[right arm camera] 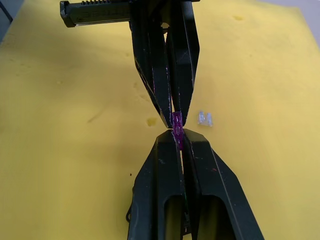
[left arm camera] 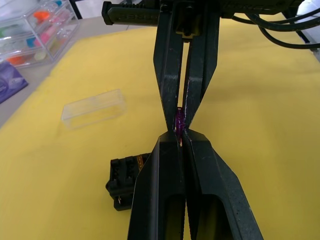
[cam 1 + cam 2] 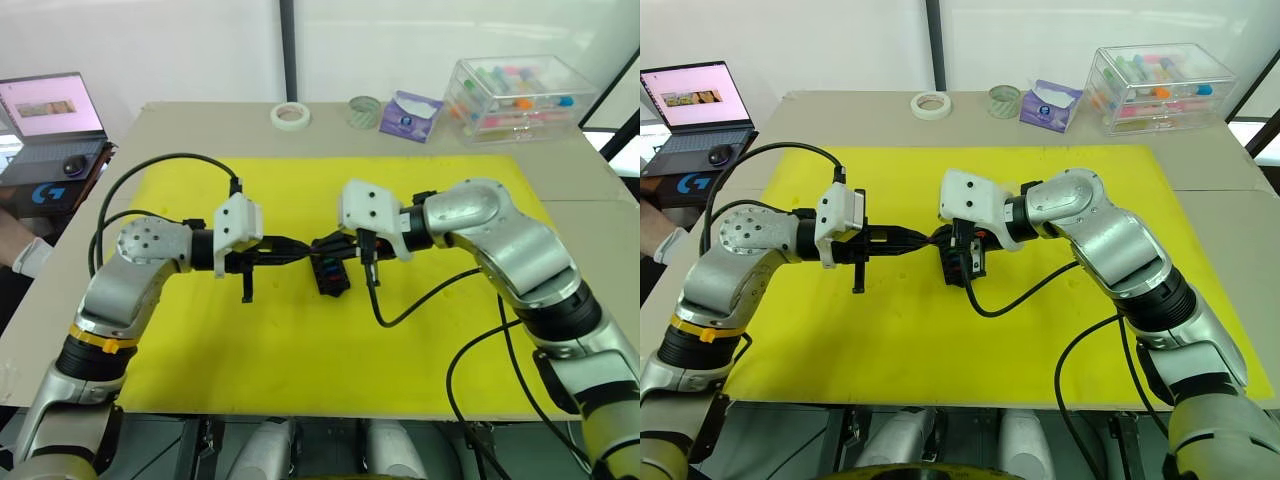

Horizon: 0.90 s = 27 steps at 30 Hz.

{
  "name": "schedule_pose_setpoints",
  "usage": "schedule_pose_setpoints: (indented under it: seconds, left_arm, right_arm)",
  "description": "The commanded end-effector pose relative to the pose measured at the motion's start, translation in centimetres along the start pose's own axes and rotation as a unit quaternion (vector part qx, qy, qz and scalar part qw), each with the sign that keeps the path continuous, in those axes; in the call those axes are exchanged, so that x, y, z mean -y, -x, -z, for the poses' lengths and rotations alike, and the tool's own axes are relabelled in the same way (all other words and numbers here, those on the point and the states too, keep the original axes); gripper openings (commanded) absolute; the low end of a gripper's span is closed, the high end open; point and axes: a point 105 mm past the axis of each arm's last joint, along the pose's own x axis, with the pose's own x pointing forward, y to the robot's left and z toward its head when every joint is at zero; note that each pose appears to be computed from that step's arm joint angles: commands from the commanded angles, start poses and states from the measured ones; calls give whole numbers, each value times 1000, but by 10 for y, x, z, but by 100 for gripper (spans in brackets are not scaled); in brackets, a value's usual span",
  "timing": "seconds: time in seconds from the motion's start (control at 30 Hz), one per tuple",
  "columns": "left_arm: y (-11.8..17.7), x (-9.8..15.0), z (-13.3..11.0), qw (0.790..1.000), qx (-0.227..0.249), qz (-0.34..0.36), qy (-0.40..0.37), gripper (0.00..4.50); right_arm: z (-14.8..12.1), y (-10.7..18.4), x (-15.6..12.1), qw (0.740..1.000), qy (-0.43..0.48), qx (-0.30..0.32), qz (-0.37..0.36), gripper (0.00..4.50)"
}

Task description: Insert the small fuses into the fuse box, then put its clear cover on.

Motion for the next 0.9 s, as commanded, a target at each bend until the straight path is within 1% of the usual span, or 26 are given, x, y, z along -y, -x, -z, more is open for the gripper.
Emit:
schedule_pose_setpoints:
  seconds: [0.03,0.1,0.17,0.3,0.37,0.4,0.43,0.47,0.57,0.63,0.7,0.73,0.83,0.9]
  left_arm:
    - [5,3,-9,1000,16,3,-15,23]
    - [11,4,-8,1000,20,4,1,72]
    - [20,7,-4,1000,17,0,22,135]
    - [37,14,8,996,14,-25,87,280]
    - [38,18,7,993,20,-36,110,362]
    - [38,19,6,992,25,-39,118,395]
    - [37,20,3,991,35,-47,124,438]
    - [36,20,1,989,42,-56,130,447]
    - [34,21,-2,986,54,-72,140,447]
    - [33,25,-7,984,86,-80,131,447]
    - [33,30,0,986,63,-85,130,447]
    - [33,28,3,986,55,-94,127,447]
    - [31,22,2,985,58,-111,117,447]
    - [29,20,-1,987,54,-102,109,447]
  right_arm:
    - [-14,8,5,999,26,16,11,2]
    - [-14,11,8,999,29,13,11,0]
    - [-14,14,14,999,28,12,10,0]
    - [-12,18,26,1000,4,14,-3,0]
    - [-11,19,28,999,-28,20,-18,0]
    - [-11,20,28,997,-58,28,-31,0]
    - [-13,20,29,995,-86,37,-40,0]
    - [-14,21,31,993,-105,41,-46,0]
    - [-14,22,35,988,-139,44,-58,0]
    - [-13,23,37,984,-161,41,-68,0]
    - [-13,23,41,982,-168,38,-72,0]
    - [-13,23,42,983,-164,36,-75,0]
    - [-13,22,42,985,-150,32,-80,0]
    - [-13,20,41,990,-119,23,-77,0]
